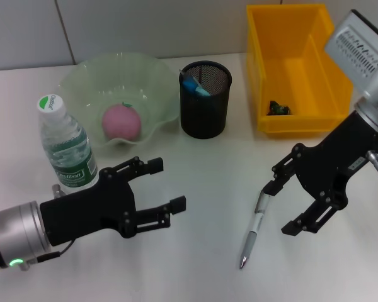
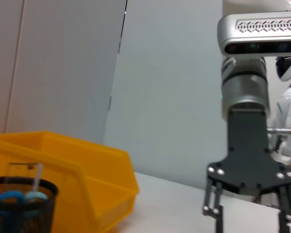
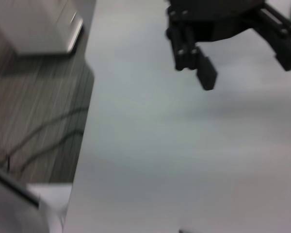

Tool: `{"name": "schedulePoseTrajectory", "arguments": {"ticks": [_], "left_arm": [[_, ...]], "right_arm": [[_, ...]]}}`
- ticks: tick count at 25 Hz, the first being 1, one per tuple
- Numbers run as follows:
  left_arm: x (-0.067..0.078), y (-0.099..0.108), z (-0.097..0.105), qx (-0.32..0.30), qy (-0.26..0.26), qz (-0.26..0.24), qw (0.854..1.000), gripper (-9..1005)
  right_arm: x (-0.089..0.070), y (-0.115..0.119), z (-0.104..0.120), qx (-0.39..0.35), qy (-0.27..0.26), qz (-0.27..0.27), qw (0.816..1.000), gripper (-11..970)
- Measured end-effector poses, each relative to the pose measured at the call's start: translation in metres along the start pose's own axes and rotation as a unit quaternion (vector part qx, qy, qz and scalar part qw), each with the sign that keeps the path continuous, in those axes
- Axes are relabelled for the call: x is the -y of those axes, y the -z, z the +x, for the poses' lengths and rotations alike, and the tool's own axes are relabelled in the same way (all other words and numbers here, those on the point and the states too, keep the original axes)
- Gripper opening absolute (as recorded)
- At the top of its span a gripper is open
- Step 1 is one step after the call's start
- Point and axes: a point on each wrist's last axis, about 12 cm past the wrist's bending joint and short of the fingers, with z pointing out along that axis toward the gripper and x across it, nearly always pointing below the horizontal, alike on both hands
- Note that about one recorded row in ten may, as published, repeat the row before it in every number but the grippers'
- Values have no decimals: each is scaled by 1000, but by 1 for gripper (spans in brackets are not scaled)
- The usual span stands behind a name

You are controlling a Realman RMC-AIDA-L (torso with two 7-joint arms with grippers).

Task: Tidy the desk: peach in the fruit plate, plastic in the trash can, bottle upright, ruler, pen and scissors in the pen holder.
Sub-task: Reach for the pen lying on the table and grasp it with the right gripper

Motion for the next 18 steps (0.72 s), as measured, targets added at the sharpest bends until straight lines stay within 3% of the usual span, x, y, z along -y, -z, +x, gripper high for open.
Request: {"name": "schedulePoseTrajectory", "arguments": {"ticks": [8, 18], "left_arm": [[4, -4, 3, -14, -5, 18, 1000, 861], [3, 0, 8, -27, -4, 5, 1000, 862]], "right_arm": [[5, -11, -25, -97, 113, -24, 989, 755], [6, -29, -56, -197, 231, -31, 952, 754]]}}
